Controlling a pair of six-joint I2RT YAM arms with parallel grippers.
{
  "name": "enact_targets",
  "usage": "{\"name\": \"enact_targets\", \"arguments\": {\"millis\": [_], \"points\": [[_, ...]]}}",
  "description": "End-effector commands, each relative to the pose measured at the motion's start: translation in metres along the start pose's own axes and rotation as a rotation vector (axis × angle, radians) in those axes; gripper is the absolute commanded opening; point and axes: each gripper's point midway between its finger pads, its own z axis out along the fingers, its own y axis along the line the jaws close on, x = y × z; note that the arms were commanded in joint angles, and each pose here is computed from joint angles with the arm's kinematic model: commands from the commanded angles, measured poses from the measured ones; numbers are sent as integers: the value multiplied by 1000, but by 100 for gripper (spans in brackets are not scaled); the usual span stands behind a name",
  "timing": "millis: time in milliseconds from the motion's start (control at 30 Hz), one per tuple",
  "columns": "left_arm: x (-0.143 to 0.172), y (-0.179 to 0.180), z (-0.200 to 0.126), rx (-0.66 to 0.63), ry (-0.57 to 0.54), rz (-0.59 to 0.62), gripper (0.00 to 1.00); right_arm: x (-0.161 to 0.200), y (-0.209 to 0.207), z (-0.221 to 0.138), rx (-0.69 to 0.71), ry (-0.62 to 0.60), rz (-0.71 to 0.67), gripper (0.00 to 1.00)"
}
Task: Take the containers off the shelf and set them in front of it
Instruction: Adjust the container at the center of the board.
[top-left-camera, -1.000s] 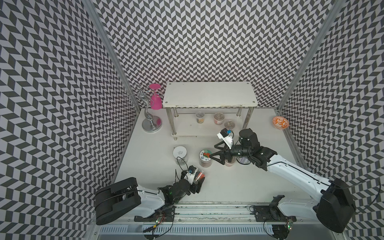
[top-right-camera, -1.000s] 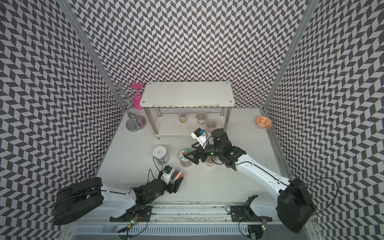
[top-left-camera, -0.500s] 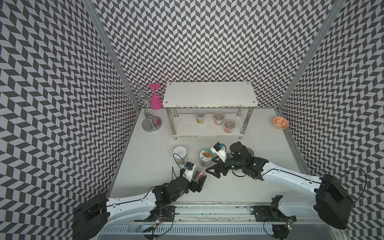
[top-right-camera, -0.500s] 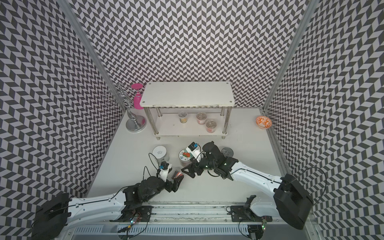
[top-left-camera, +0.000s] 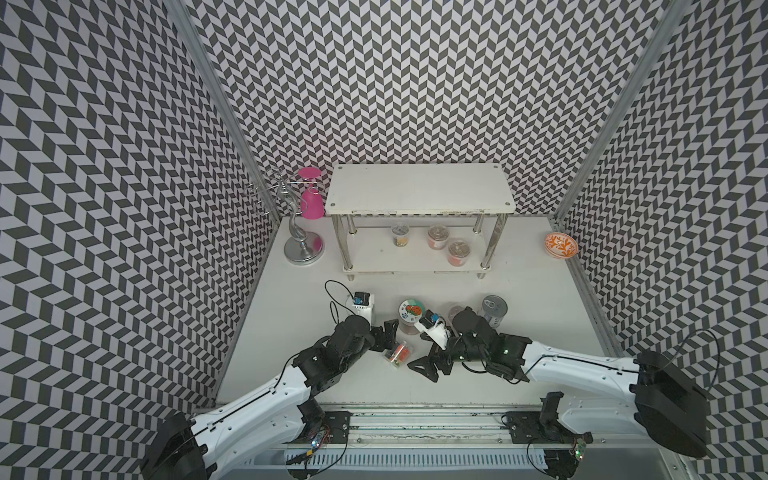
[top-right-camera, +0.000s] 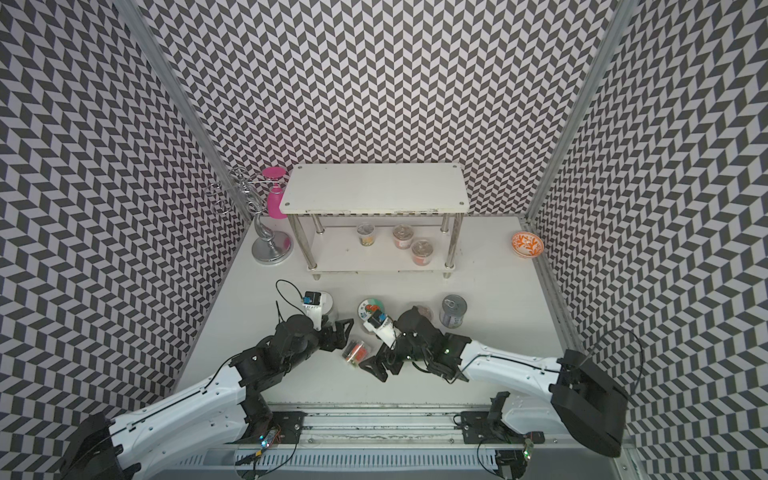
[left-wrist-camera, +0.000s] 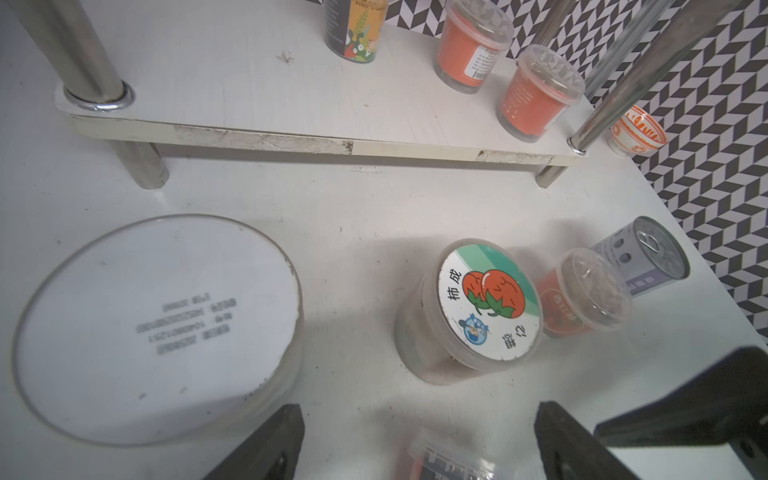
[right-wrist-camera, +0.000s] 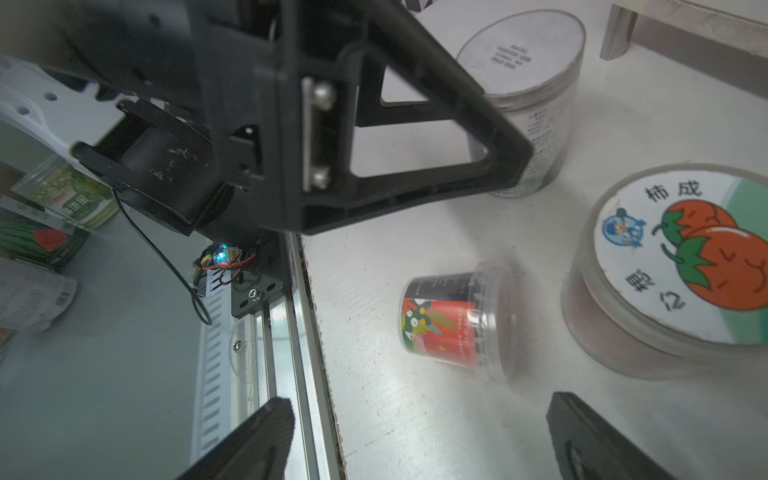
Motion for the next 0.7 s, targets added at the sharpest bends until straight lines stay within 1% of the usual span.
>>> {"name": "enact_targets", "arguments": {"millis": [0, 100, 267, 367, 500, 567, 667], "points": [[-11, -4, -4, 9, 12, 11, 91, -23, -10, 14, 152, -81, -82, 100], [-21, 1, -4, -19, 13, 18, 92, -22, -13, 27, 213, -52, -123, 100], [-36, 9, -3, -38, 1, 20, 92, -14, -5, 48, 203, -20, -173, 100], [-44, 13, -4, -44, -18, 20, 92, -8, -6, 58, 205, 4, -176, 99], [-50, 17, -5, -42, -24, 14, 92, -2, -20, 67, 276, 41, -189, 100], [-52, 18, -6, -42, -28, 15, 92, -1, -20, 72, 276, 46, -189, 100], [-53, 21, -6, -47, -33, 15, 92, 3, -23, 78, 283, 69, -206, 94]]}}
